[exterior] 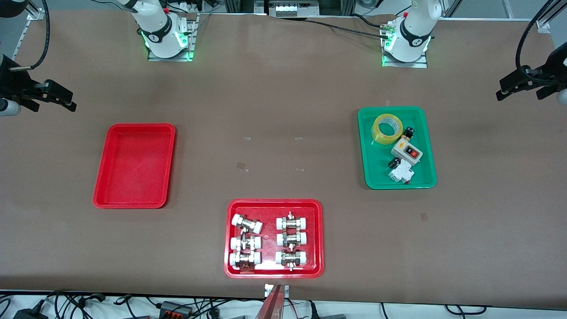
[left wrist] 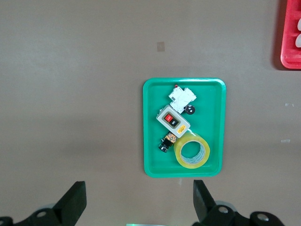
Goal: Left arm passes tape to right arm into tray
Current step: 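Reach the left gripper down to the yellow tape roll in the green tray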
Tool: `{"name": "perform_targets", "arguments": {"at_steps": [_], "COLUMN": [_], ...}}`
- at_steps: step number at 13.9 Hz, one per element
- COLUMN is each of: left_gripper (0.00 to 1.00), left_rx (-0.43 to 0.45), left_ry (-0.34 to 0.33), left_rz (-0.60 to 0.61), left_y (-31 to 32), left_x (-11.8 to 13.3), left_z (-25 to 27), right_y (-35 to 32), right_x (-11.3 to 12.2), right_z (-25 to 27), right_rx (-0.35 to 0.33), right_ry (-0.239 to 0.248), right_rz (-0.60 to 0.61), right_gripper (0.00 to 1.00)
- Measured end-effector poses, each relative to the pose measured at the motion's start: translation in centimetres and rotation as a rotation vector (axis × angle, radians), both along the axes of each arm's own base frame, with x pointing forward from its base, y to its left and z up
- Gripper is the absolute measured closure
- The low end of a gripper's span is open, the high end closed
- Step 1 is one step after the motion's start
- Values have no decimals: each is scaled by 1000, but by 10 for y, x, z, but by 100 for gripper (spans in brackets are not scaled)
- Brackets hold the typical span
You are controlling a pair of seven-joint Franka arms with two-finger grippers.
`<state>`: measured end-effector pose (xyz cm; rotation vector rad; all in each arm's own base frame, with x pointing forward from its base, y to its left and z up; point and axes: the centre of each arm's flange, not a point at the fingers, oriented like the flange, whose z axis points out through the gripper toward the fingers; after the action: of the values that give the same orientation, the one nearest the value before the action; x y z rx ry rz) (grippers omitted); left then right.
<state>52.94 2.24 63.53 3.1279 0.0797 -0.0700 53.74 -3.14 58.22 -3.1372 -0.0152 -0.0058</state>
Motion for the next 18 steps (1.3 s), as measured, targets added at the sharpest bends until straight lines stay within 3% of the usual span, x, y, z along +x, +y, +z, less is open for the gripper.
{"name": "perform_targets", "arguments": {"at_steps": [3, 6, 12, 18], "left_gripper": [0, 0, 0, 0], "left_rx": [0, -8, -54, -68], "left_ry": [5, 54, 202, 230], "left_rz": [0, -1, -28, -45], "left_y": [0, -1, -28, -56], "left_x": [0, 0, -11, -54], "left_z": [-1, -26, -172, -305], "right_y": [0, 1, 3, 0], "right_x": [0, 0, -1, -3], "right_z": [0, 0, 0, 0], "right_rx": [0, 0, 0, 1], "right_ry": [1, 1, 3, 23], "right_rz": [1, 2, 5, -1], "right_gripper": [0, 0, 0, 0]}}
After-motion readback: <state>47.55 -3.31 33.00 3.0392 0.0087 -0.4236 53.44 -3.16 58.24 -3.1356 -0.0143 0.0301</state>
